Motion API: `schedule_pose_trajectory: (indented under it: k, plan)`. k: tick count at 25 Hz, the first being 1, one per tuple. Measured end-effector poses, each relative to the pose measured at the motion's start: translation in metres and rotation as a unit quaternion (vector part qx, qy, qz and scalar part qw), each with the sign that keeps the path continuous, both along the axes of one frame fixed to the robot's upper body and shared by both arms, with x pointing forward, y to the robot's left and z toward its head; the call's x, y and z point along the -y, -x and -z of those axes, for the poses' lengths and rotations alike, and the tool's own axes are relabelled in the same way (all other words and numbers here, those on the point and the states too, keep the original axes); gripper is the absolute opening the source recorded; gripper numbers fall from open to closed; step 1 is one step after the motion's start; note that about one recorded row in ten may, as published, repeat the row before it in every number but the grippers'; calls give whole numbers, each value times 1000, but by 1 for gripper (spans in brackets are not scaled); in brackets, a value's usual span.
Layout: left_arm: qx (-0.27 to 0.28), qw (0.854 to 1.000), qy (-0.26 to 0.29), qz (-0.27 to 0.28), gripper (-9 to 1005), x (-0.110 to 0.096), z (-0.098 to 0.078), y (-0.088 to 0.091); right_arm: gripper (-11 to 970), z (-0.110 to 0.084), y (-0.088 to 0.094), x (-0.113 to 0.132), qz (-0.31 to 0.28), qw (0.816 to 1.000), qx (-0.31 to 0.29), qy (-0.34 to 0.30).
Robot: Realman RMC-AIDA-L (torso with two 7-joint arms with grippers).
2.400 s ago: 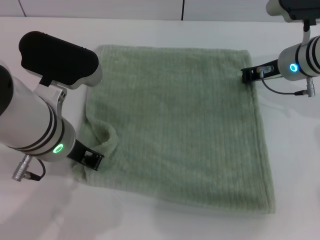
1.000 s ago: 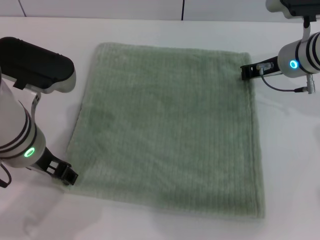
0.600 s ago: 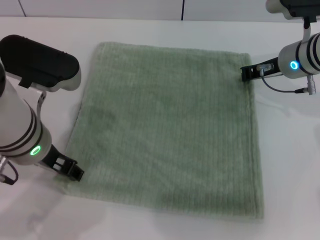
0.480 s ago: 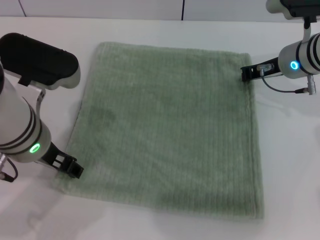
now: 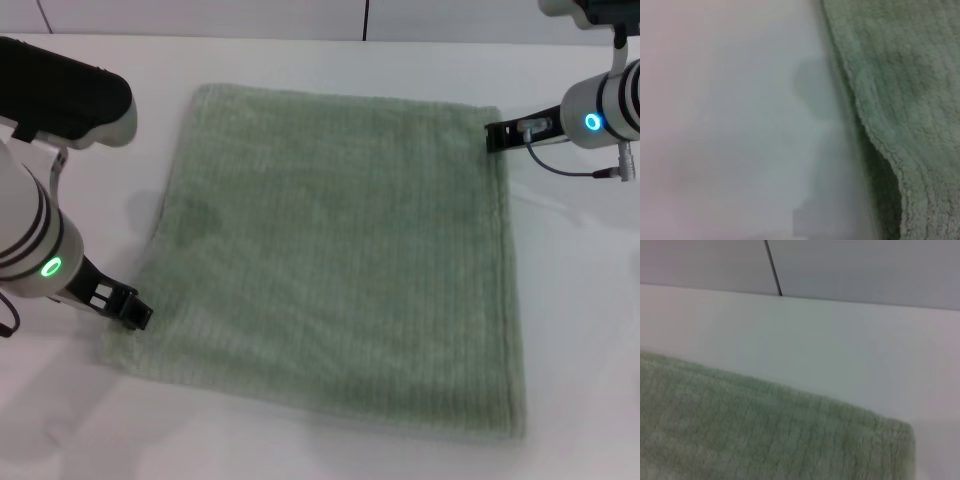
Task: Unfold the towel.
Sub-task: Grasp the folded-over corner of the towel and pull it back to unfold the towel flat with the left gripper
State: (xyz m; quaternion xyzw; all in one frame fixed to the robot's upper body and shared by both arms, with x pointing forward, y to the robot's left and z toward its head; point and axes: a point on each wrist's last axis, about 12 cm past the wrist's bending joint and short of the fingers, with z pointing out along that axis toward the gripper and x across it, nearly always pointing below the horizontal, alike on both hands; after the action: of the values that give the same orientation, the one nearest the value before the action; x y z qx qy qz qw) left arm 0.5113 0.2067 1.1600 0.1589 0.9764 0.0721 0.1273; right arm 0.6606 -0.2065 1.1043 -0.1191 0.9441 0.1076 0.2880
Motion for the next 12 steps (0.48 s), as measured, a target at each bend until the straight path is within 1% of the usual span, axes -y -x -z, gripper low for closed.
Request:
schedule_pose_trajectory:
  k: [7,12]
  plan:
    - [1,1000,-11,-10,860,-7,-3,-6,-1,-5,-3,0,0,1000,12,-1]
    - [-18,1000,-15,-8,860,-2,-2,0,-1,-6,-3,0,-1,1000,11,-1]
